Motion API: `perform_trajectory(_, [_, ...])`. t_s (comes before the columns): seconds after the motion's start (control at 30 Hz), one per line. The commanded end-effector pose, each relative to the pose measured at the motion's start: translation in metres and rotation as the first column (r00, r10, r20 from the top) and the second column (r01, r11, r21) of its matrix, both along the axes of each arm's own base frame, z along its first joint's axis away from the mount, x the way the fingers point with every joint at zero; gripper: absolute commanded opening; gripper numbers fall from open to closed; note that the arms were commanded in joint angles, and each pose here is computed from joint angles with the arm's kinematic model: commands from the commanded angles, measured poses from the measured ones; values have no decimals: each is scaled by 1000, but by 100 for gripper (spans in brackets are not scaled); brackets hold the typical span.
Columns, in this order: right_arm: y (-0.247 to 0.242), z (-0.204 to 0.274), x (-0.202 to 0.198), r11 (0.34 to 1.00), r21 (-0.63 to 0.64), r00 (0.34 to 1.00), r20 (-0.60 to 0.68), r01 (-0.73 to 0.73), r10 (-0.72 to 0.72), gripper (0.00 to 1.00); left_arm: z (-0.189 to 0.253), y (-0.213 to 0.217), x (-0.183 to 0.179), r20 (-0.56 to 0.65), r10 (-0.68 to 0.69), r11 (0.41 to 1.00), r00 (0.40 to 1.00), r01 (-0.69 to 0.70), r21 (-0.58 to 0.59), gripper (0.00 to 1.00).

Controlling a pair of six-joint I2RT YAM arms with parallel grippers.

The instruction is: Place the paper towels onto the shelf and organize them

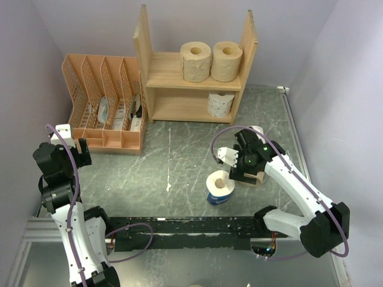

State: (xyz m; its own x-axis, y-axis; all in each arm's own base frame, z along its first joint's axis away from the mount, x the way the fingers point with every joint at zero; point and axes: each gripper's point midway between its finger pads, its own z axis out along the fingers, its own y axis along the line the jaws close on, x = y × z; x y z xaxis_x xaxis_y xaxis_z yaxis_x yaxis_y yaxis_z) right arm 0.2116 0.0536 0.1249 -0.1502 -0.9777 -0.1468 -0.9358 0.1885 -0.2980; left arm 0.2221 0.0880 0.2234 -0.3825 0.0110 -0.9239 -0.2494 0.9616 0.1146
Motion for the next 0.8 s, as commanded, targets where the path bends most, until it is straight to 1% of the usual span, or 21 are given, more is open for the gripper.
perform_trajectory(0.0, [-7,-8,-4,999,-39,1000,-9,12,-12,82,11,4,-1,35,25,1000,999,-26,9,91])
perform_trajectory(0.13, [-9,-10,-3,999,-47,1000,4,14,-14,81,10,4,-1,34,25,1000,999,-25,9,91])
perform_trajectory(0.17, [-10,-11,-2,998,-53,1000,7,16,-16,79,11,4,-1,35,24,1000,999,-25,9,91])
perform_trajectory(0.23, [-12,-16,-2,998,-68,1000,2,14,-14,68,10,4,-1,34,25,1000,999,-25,9,91])
perform_trajectory(0.27, [-14,-20,-4,997,-79,1000,-8,14,-14,64,10,5,-1,34,25,1000,999,-25,10,91])
perform_trajectory(0.37, [-19,-29,-4,994,-109,1000,-15,15,-17,60,11,4,-1,34,21,1000,999,-22,10,92])
perform_trajectory(0.53, [-23,-38,1,991,-133,1000,7,25,-25,59,10,4,-1,33,22,1000,999,-22,9,91])
perform_trajectory(0.67, [-26,-42,7,988,-150,999,43,38,-31,51,10,4,-1,34,20,1000,999,-21,9,92])
perform_trajectory(0.77, [-27,-44,8,987,-156,998,50,42,-34,42,10,4,-1,32,20,1000,999,-20,9,92])
